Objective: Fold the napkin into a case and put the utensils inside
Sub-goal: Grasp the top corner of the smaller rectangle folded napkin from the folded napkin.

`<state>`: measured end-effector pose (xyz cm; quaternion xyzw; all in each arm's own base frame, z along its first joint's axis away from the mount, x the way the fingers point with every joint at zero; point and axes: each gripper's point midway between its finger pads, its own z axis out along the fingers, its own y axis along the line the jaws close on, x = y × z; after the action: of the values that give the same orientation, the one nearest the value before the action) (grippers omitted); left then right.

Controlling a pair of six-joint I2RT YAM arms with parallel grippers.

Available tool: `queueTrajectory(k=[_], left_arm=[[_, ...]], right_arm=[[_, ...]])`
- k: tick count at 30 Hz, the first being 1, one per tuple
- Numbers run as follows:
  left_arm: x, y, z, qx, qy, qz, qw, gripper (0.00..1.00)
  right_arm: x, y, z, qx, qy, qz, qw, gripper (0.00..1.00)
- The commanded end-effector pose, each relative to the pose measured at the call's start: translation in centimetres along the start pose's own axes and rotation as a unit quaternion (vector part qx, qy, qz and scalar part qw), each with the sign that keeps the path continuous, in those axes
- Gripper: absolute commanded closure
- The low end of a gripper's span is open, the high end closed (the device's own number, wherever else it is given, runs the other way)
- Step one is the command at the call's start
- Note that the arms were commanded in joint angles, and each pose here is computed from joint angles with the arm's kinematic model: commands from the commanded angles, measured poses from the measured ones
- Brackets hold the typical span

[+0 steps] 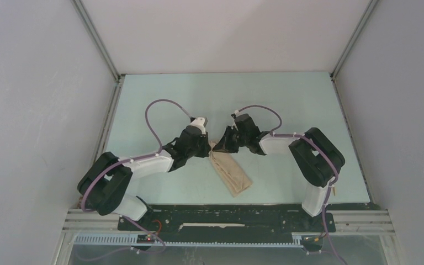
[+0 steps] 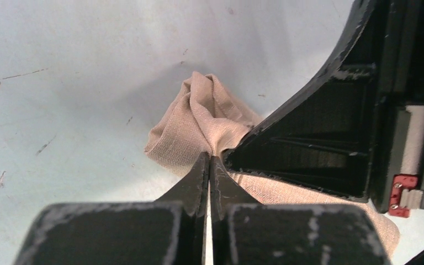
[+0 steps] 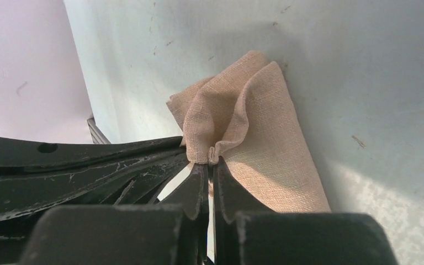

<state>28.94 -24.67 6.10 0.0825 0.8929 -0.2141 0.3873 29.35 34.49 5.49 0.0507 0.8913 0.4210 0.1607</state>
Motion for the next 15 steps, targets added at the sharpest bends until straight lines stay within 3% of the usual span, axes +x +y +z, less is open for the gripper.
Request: queueTrajectory(k=[1, 5, 8, 12, 15], left_arm=[[-2.6, -1.5, -0.5, 0.033, -0.044, 0.000, 0.998, 1.00], [-2.0, -1.4, -0.2, 0.035, -0.041, -0.016, 0.998, 1.00], [-1.3, -0.6, -0.1, 0.018, -0.034, -0.022, 0.999, 1.00], [-0.8, 0.4, -0.4, 0.003, -0.037, -0.028, 0.999, 1.00], [-0.5, 0.8, -0.6, -0.002, -0.036, -0.029, 0.999, 1.00]], right_arm=[[0.3, 1.4, 1.0, -0.041, -0.002, -0.039, 0.998, 1.00], [1.2, 0.6, 3.7, -0.052, 0.043, -0.065, 0.996, 1.00], [1.5, 1.1, 3.4, -0.055, 0.038, -0.088, 0.994, 1.00], [1.1, 1.9, 1.9, -0.070, 0.043, -0.088, 0.993, 0.91], [0.9, 2.5, 0.6, -0.074, 0.034, -0.097, 0.992, 0.76]])
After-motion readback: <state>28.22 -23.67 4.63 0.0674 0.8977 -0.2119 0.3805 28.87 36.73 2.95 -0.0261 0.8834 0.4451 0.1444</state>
